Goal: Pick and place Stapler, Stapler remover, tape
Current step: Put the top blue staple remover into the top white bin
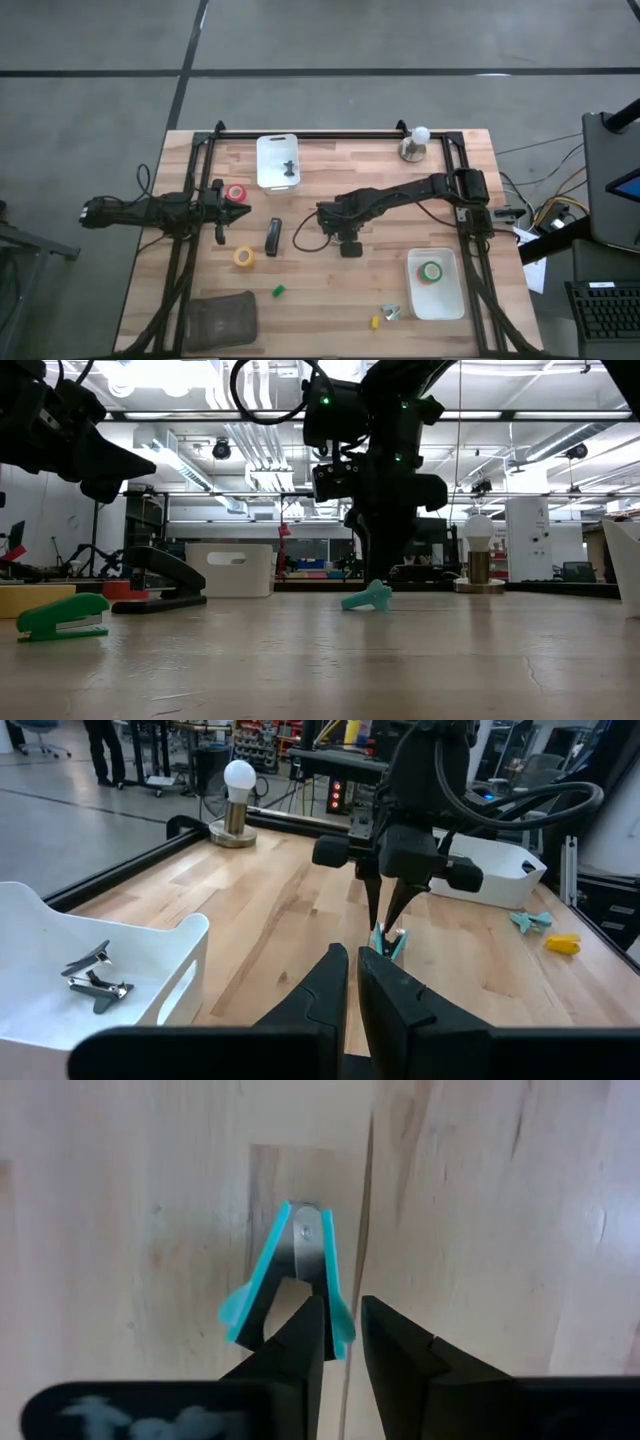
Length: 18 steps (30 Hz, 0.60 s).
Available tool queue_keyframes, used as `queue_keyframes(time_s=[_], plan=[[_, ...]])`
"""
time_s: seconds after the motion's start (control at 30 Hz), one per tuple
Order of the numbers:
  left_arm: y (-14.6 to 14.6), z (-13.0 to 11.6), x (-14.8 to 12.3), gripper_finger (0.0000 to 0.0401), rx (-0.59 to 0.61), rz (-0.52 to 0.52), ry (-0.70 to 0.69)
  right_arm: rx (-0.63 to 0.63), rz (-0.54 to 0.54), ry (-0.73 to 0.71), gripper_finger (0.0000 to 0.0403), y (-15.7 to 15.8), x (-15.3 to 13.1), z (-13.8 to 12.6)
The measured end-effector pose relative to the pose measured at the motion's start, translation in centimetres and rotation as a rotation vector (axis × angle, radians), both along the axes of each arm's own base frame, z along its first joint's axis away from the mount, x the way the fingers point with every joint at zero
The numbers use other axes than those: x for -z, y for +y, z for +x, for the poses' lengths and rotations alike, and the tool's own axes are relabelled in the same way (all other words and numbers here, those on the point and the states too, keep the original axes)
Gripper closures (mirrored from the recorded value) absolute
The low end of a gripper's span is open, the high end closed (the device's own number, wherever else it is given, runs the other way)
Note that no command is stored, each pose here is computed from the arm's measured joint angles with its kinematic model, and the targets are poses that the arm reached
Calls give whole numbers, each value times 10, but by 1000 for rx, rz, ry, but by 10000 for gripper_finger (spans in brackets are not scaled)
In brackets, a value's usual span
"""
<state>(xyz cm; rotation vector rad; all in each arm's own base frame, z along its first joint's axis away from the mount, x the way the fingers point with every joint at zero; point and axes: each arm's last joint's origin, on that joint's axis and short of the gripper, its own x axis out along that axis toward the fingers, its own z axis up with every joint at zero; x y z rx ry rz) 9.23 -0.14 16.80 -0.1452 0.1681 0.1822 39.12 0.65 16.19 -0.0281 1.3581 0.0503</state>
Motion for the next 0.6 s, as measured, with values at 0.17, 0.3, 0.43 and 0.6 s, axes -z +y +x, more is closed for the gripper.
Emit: queue_keyframes(time_s=[0.17,0.3,0.43,0.6], plan=[[0,0,0,369,0,0,0,4,0,11,350,-1,4,-2],[0,0,0,369,0,0,0,8,-3,16,364,-1,6,-4],[0,0,0,369,0,0,0,11,-14,14,383,-1,6,-4],[0,0,0,369,0,0,0,12,-14,-4,393,-1,3,-1]])
